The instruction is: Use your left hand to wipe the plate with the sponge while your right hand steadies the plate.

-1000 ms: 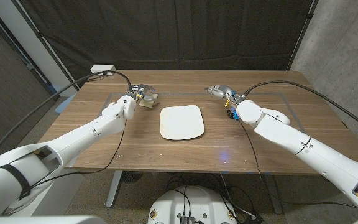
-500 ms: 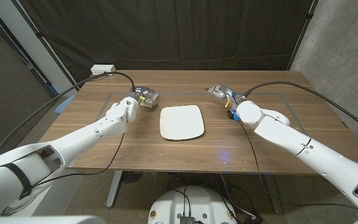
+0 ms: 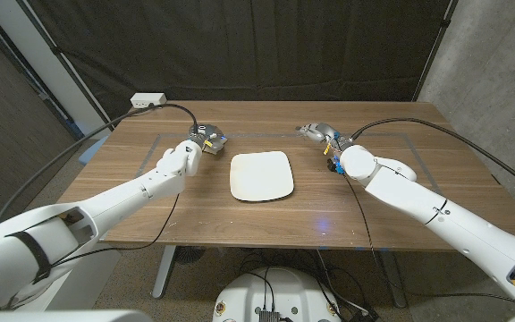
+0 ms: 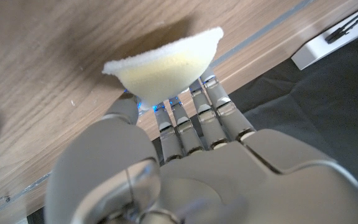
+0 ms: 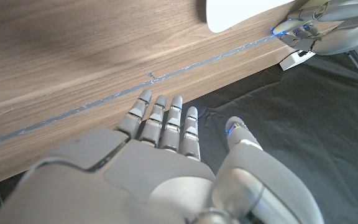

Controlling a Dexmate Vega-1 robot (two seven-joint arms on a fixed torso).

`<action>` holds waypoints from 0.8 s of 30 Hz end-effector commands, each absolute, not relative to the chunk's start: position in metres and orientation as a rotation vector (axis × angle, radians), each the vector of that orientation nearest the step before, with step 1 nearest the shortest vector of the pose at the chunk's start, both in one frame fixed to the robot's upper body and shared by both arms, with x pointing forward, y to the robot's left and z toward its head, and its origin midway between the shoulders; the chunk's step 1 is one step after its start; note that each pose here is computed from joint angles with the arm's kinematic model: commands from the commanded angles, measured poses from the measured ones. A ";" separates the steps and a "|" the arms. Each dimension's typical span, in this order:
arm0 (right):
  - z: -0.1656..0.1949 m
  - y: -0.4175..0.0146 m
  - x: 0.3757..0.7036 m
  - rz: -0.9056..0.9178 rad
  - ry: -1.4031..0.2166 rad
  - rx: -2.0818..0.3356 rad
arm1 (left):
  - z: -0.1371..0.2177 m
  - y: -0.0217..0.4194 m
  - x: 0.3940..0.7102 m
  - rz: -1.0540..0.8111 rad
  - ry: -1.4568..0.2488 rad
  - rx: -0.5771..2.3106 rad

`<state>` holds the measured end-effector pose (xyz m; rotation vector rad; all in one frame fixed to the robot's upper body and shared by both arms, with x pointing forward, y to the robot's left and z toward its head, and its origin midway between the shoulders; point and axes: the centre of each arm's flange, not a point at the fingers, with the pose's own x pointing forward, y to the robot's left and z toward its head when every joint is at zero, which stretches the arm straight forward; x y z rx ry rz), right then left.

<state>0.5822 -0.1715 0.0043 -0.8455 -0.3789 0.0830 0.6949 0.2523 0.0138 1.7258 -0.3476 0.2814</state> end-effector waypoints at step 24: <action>-0.005 -0.133 0.560 -0.007 -0.430 -1.053 | 0.033 0.242 0.662 0.594 -0.858 1.589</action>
